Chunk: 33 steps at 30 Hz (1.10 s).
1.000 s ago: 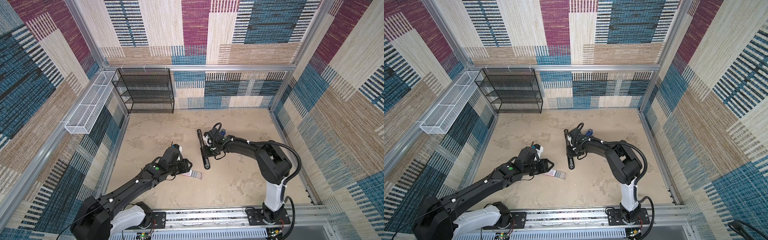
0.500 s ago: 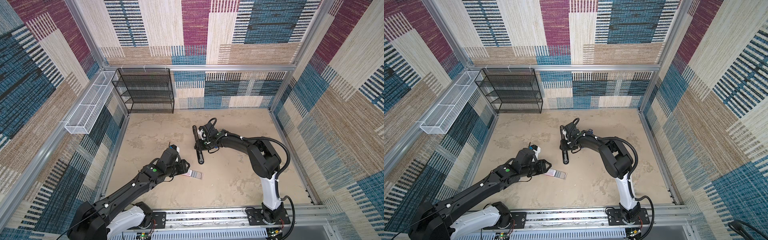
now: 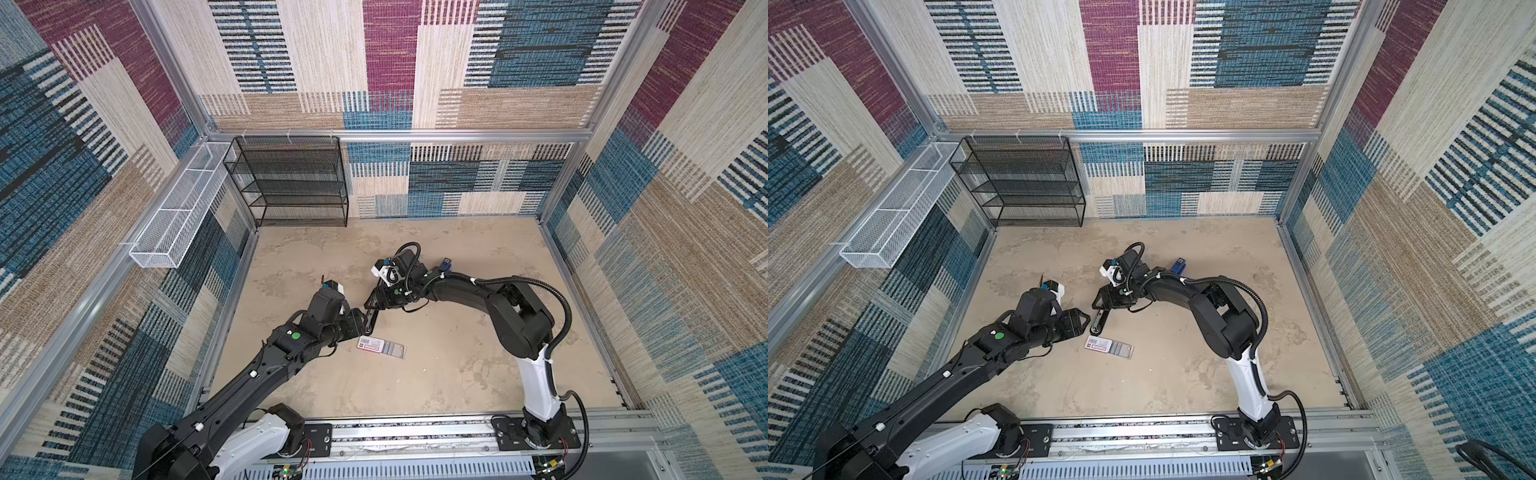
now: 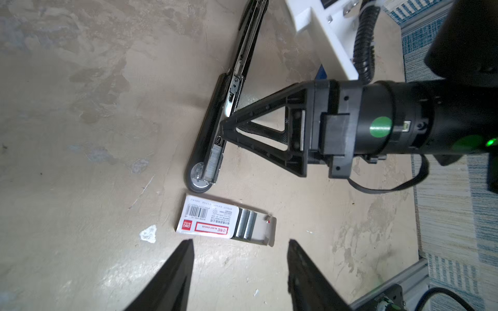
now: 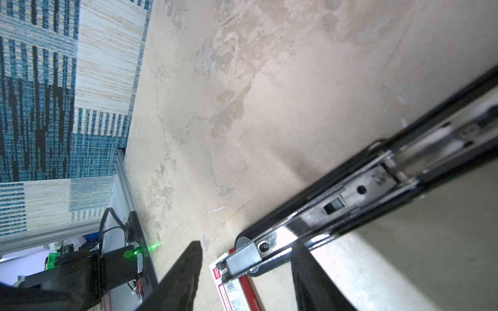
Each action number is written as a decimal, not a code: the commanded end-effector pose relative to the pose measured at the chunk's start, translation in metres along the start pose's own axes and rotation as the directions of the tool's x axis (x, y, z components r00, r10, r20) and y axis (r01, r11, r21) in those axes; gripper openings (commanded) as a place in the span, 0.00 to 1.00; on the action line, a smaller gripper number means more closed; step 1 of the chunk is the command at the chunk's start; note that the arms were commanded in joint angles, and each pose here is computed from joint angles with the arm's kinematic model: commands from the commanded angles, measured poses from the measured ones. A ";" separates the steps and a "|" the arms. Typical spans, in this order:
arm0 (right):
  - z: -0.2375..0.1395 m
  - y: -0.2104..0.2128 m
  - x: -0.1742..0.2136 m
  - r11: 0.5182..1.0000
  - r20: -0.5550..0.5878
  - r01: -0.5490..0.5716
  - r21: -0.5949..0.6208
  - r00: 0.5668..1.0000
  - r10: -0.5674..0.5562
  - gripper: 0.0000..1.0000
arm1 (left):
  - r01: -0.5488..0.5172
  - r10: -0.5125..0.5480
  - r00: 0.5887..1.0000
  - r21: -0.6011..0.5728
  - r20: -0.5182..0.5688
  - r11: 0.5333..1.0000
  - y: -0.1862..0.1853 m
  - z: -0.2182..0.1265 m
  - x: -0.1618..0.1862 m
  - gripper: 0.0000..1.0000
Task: Load the staples into the stapler
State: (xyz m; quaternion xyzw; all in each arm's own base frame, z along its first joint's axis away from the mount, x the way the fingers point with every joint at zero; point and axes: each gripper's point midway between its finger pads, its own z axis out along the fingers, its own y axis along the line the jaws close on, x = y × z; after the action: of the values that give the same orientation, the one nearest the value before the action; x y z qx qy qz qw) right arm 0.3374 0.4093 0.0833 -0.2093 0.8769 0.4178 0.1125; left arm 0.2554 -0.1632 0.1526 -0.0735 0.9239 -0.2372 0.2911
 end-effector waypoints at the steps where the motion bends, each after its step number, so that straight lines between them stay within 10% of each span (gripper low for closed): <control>1: -0.022 0.015 -0.016 0.997 0.075 0.060 -0.044 0.996 -0.057 0.58 | -0.059 0.059 0.998 -0.050 0.009 0.997 0.006 -0.001 -0.007 0.62; 13: -0.131 -0.025 -0.034 0.995 0.299 0.015 0.097 0.953 -0.044 0.66 | -0.234 0.231 0.972 -0.107 -0.041 0.966 -0.016 0.055 -0.046 0.67; 33: -0.167 -0.050 -0.023 0.991 0.414 -0.081 0.105 0.910 0.030 0.67 | -0.414 0.372 0.900 -0.178 -0.229 0.893 -0.025 0.177 -0.074 0.67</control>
State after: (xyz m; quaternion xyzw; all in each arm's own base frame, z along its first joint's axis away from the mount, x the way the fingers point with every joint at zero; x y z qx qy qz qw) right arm 0.3716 0.2565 0.1510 -0.0846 0.8732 0.3959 0.2713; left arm 0.4171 -0.2371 0.0838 0.0898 0.9598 -0.0901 0.2500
